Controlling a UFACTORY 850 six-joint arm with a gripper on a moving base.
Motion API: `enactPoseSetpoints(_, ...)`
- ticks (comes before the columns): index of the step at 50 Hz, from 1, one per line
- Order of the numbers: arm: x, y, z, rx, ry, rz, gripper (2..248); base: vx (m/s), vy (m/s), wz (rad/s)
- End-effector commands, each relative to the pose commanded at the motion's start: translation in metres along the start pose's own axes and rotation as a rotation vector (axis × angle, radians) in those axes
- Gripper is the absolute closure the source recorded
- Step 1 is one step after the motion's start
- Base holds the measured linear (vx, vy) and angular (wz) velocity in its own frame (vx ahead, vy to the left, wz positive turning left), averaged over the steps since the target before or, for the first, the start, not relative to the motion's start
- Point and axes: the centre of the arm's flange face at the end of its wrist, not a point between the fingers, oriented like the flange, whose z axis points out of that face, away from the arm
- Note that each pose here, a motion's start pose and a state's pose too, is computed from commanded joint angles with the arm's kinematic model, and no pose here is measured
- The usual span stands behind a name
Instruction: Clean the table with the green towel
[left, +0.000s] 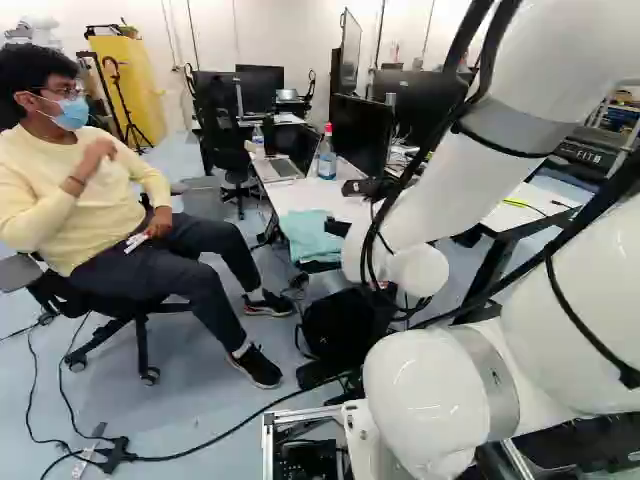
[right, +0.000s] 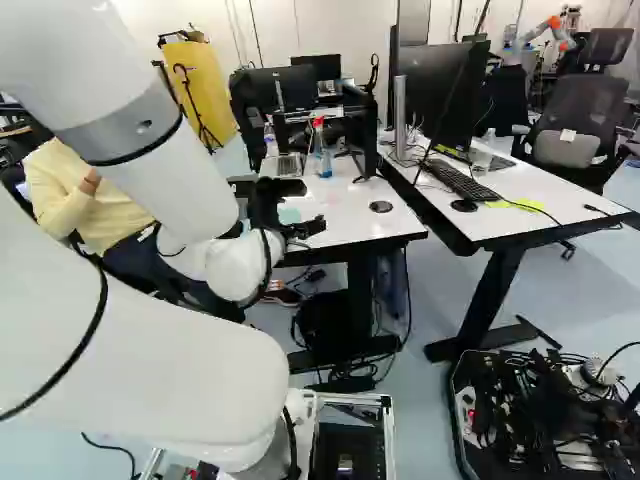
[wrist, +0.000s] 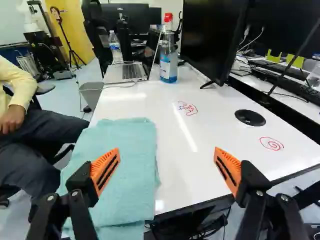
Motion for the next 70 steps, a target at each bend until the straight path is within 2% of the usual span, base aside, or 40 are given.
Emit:
enactPoseSetpoints(35, 0.002, 0.0, -0.001, 0.0, 0.01, 0.0, 3, 0.0, 0.0, 0.0)
enactPoseSetpoints(55, 0.022, -0.005, 0.002, 0.016, 0.059, -0.005, 3, 0.0, 0.0, 0.0)
enactPoseSetpoints(70, 0.041, -0.015, 0.019, 0.047, 0.058, -0.015, 3, 0.0, 0.0, 0.0)
